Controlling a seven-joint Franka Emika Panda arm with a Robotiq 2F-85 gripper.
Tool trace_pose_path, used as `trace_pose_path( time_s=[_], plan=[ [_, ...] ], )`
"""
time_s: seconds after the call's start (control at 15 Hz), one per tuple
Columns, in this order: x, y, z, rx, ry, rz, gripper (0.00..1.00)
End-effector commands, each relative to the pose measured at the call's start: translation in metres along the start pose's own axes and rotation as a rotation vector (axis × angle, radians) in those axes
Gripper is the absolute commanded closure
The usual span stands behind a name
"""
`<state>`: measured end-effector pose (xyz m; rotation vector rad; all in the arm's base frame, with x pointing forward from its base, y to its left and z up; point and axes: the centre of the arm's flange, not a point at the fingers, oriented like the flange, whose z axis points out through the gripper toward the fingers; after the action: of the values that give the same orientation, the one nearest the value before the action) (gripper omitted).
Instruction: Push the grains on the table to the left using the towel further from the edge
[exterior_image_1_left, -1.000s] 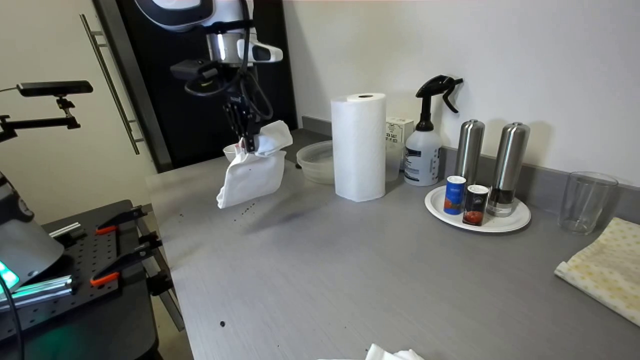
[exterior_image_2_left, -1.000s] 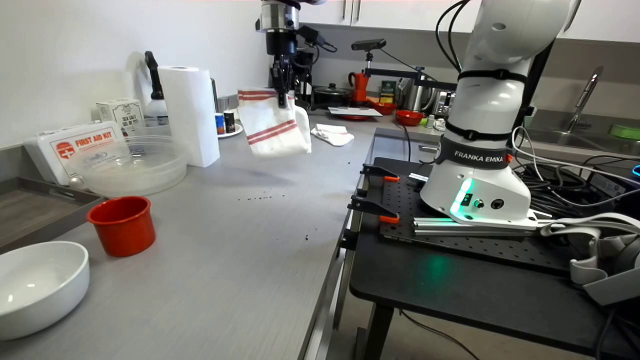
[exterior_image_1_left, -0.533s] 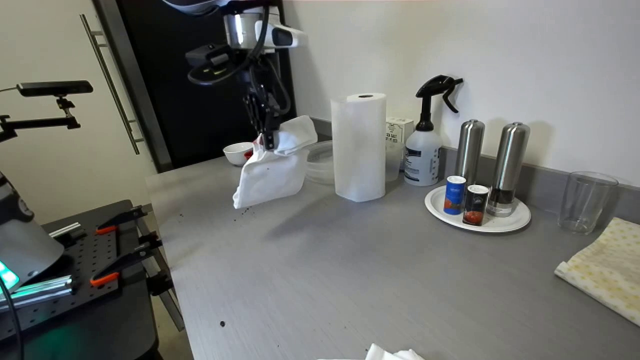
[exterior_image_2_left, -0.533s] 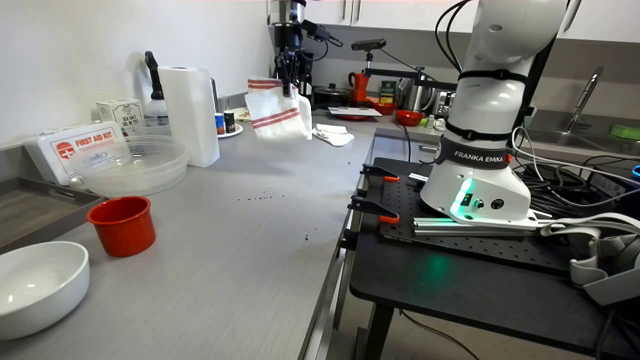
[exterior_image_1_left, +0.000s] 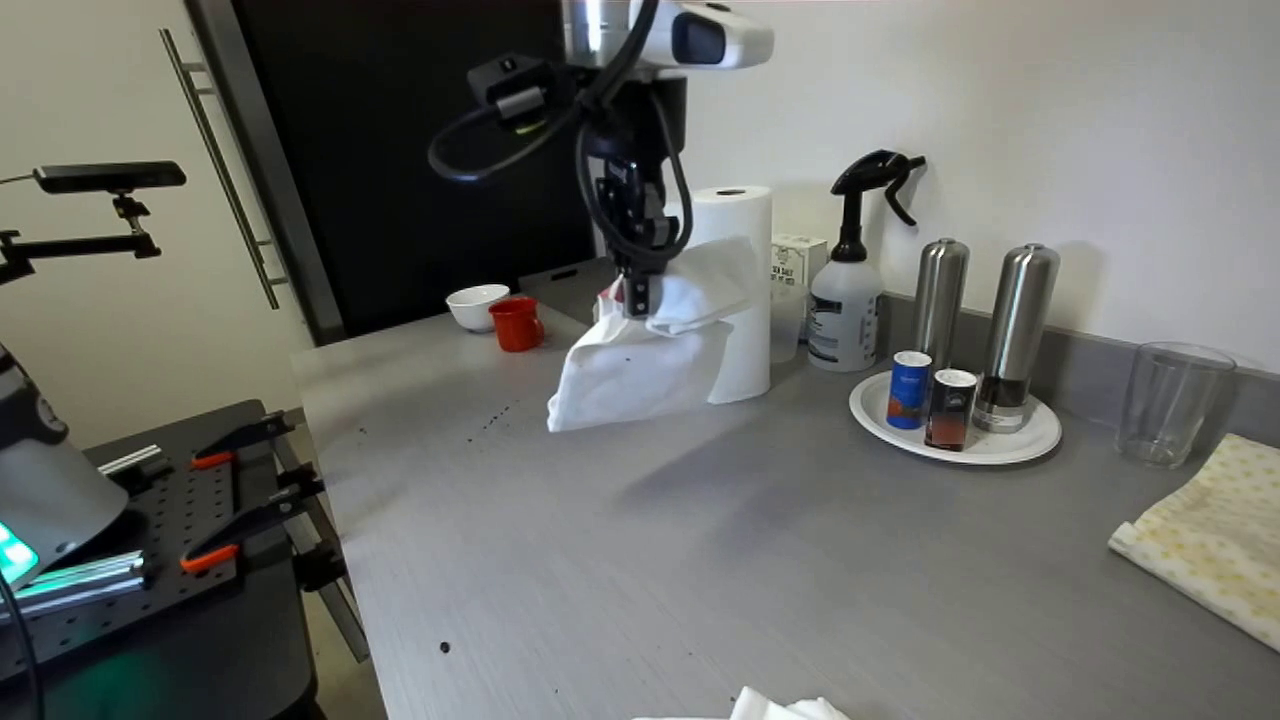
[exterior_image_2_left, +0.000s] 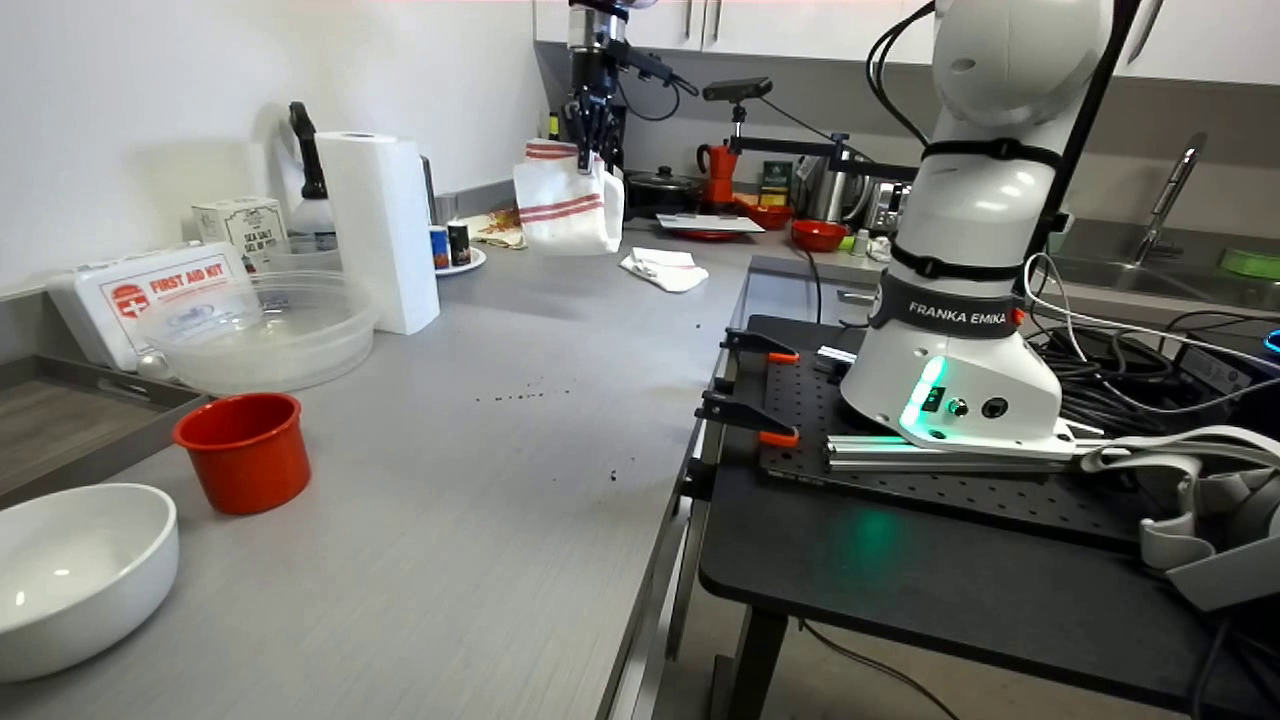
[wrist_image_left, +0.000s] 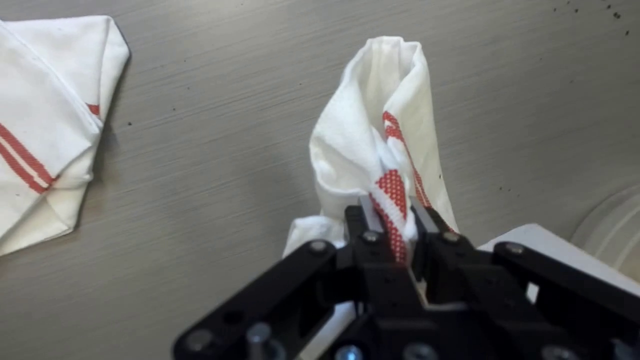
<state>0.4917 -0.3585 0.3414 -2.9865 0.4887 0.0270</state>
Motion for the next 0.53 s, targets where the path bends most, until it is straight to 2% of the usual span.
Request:
trace_pose_path(
  time_s=[0.0,0.27,0.47],
  plan=[
    [0.055,0.064,-0.008,0.080,-0.018,0.108,0.96],
    [0.077,0.117,0.003,0.128,-0.033,0.221,0.96],
    [0.096,0.139,0.025,0.115,-0.050,0.275,0.96]
  ],
)
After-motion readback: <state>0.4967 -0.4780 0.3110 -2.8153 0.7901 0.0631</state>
